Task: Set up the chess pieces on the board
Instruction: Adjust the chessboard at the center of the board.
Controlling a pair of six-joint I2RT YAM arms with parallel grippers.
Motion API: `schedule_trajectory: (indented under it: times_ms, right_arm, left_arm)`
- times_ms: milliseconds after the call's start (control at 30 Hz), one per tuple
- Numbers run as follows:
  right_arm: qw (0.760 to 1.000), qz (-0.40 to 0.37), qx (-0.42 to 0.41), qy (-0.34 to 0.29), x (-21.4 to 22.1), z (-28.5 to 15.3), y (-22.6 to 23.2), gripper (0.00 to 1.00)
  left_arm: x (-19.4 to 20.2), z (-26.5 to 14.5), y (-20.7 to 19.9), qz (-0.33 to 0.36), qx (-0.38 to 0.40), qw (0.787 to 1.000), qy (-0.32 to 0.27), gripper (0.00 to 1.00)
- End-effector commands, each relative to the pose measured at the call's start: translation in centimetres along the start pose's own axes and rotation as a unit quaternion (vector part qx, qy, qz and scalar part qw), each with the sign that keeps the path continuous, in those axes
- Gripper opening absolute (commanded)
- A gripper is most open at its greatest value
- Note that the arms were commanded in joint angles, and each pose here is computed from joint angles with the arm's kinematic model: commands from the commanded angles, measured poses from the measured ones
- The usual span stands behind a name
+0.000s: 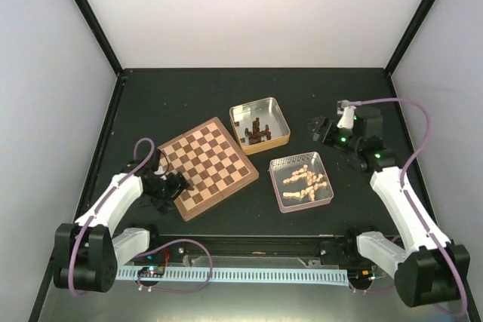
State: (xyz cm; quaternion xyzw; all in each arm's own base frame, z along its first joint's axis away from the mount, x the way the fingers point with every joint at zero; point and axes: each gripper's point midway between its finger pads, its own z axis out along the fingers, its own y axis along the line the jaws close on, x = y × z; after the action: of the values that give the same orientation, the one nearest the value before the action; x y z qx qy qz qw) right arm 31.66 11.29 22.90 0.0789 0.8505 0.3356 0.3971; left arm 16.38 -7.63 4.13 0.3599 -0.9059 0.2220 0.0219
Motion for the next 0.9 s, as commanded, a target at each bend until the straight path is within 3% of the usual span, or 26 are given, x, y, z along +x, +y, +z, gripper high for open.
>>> schedule_trajectory:
  times_ms: [0,167,300,433,533,700,867]
  right_arm:
    - [0.995,-0.061,-0.008,0.081,3.4,2.2,2.3,0.75]
    - [0.984,-0.105,-0.014,0.142,8.3,4.6,5.7,0.72]
    - [0.975,-0.116,-0.019,0.189,12.9,5.8,7.6,0.69]
    - [0.966,-0.116,-0.015,0.229,16.8,7.5,8.3,0.63]
    - [0.961,-0.119,-0.007,0.25,18.7,9.3,8.8,0.62]
    - [0.948,-0.136,0.014,0.287,21.2,11.7,8.4,0.62]
    - [0.934,-0.159,0.032,0.319,23.2,12.9,7.4,0.64]
  left_arm:
    - [0.5,0.4,-5.1,0.036,0.09,0.995,0.02,0.86]
    - [0.9,0.4,-7.0,0.066,0.122,0.99,0.026,0.81]
    - [-2.2,-2.5,-5.3,0.105,0.029,0.99,-0.085,0.86]
    - [-6.8,-6.7,-7.6,0.185,-0.002,0.959,-0.216,0.94]
    - [-9.7,-8.8,-10.0,0.223,-0.011,0.937,-0.27,0.99]
    - [-13.2,-8.6,-14.2,0.274,-0.008,0.93,-0.245,0.99]
    - [-16.0,-5.7,-13.9,0.282,-0.06,0.938,-0.19,0.99]
